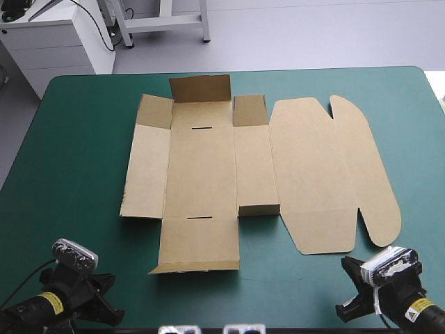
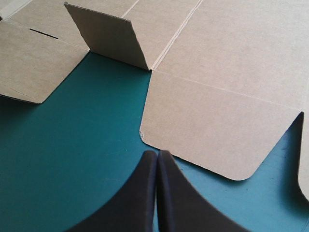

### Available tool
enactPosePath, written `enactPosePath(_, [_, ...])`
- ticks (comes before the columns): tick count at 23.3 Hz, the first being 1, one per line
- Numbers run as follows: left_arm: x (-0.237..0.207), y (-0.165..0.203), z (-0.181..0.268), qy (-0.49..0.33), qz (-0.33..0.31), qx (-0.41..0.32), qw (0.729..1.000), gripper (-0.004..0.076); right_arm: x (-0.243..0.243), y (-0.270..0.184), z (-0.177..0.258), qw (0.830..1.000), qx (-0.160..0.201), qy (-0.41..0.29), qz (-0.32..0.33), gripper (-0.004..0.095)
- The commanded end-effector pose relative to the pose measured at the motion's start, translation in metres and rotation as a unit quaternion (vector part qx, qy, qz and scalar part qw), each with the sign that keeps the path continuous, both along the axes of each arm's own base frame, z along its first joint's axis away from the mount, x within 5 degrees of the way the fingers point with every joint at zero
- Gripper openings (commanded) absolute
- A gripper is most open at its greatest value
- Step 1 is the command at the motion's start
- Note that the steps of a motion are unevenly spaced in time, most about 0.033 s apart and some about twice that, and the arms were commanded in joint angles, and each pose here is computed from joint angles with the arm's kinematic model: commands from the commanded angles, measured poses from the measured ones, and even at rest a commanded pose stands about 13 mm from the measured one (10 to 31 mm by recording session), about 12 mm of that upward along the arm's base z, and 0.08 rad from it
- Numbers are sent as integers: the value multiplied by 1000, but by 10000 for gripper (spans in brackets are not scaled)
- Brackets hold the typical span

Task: Fold the box

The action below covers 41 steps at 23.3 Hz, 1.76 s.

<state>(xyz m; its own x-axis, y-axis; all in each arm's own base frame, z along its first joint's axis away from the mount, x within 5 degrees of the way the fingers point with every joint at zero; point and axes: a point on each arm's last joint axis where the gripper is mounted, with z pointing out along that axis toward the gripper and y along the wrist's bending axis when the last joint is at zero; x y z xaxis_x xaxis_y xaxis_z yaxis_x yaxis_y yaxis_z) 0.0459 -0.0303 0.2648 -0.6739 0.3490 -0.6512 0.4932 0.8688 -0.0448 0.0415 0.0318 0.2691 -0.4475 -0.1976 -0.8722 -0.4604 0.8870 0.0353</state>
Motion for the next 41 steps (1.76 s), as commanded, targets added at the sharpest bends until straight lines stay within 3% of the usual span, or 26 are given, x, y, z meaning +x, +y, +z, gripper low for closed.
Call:
enactPosePath(1, [3, -3, 11, -26, 0, -21, 999, -8, 3, 0, 12, 999, 16, -35, -8, -14])
enactPosePath(20, [4, -3, 11, -29, 2, -21, 999, -8, 3, 0, 12, 999, 16, -35, -8, -14])
enactPosePath(27, [8, -5, 57, -72, 28, -74, 994, -8, 3, 0, 12, 999, 16, -35, -8, -14])
enactPosePath(34, [72, -23, 96, -47, 52, -21, 997, -8, 4, 0, 12, 999, 7, -39, -6, -14])
enactPosePath(41, [126, -44, 111, -41, 57, -16, 997, -4, 4, -1, 12, 999, 4, -39, -6, -14])
